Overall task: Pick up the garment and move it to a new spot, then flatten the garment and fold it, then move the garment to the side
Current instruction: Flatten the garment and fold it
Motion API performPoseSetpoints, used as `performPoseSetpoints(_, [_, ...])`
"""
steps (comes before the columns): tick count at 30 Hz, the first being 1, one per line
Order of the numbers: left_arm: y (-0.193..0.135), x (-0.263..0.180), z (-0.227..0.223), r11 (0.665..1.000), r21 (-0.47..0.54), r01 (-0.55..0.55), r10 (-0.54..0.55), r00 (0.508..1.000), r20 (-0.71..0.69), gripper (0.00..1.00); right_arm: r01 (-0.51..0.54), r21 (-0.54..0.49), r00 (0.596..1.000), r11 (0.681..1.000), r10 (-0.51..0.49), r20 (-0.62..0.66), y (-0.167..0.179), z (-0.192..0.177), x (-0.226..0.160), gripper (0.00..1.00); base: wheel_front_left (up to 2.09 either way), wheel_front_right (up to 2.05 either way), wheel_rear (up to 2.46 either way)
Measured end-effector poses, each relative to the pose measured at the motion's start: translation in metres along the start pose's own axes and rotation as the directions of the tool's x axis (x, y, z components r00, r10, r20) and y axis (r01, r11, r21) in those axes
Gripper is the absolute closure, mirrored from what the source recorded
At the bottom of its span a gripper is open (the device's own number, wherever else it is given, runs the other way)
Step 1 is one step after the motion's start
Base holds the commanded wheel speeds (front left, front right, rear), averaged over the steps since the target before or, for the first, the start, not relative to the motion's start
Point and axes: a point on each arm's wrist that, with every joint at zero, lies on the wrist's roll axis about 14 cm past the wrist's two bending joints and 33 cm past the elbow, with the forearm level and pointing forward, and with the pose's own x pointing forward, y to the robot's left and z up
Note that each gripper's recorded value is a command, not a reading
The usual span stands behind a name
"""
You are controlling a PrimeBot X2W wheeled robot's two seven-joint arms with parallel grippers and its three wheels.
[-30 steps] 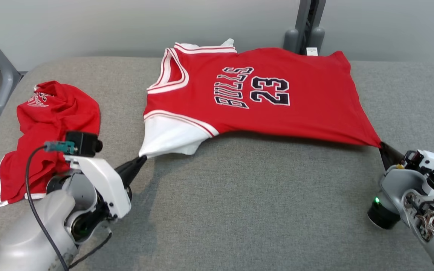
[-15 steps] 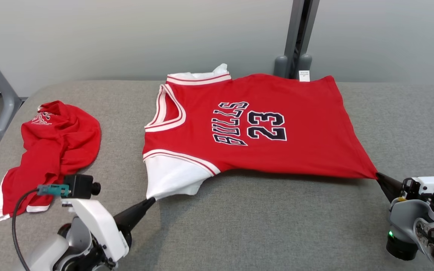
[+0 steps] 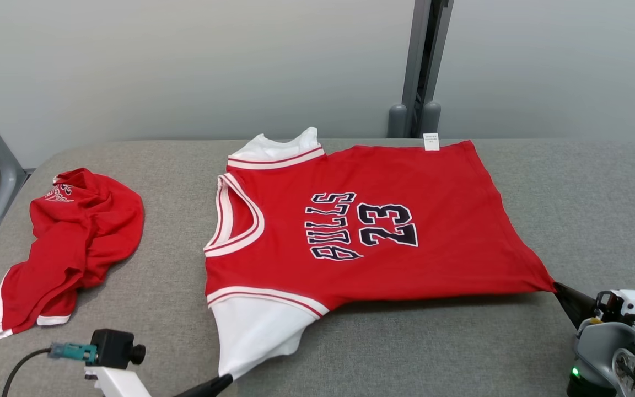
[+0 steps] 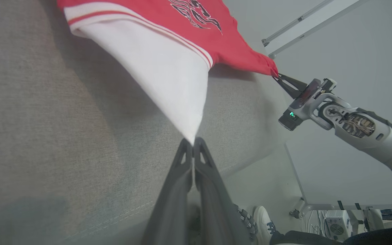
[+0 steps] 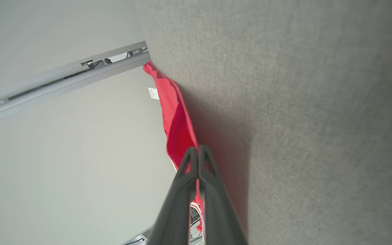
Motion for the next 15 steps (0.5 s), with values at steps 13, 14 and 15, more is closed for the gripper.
performPoseSetpoints(13, [-0.009, -0.015, -0.02, 0.999, -0.047, 0.024, -0.025, 0.999, -0.037, 1.0, 0.022, 0.047, 0.999, 0.999, -0.024, 0.036, -0.022, 0.027, -0.017, 1.0, 0.0, 0.0, 0.0])
performPoseSetpoints(14, [-0.009, -0.015, -0.02, 0.999, -0.047, 0.026, -0.028, 0.999, -0.039, 1.0, 0.025, 0.048, 0.999, 0.999, -0.026, 0.028, -0.024, 0.025, -0.017, 1.0, 0.0, 0.0, 0.0])
performPoseSetpoints(15, [-0.009, -0.015, -0.02, 0.999, -0.047, 0.026, -0.028, 0.999, -0.039, 1.0, 0.025, 0.048, 0.999, 0.999, -0.026, 0.028, -0.024, 0.025, -0.017, 1.0, 0.0, 0.0, 0.0])
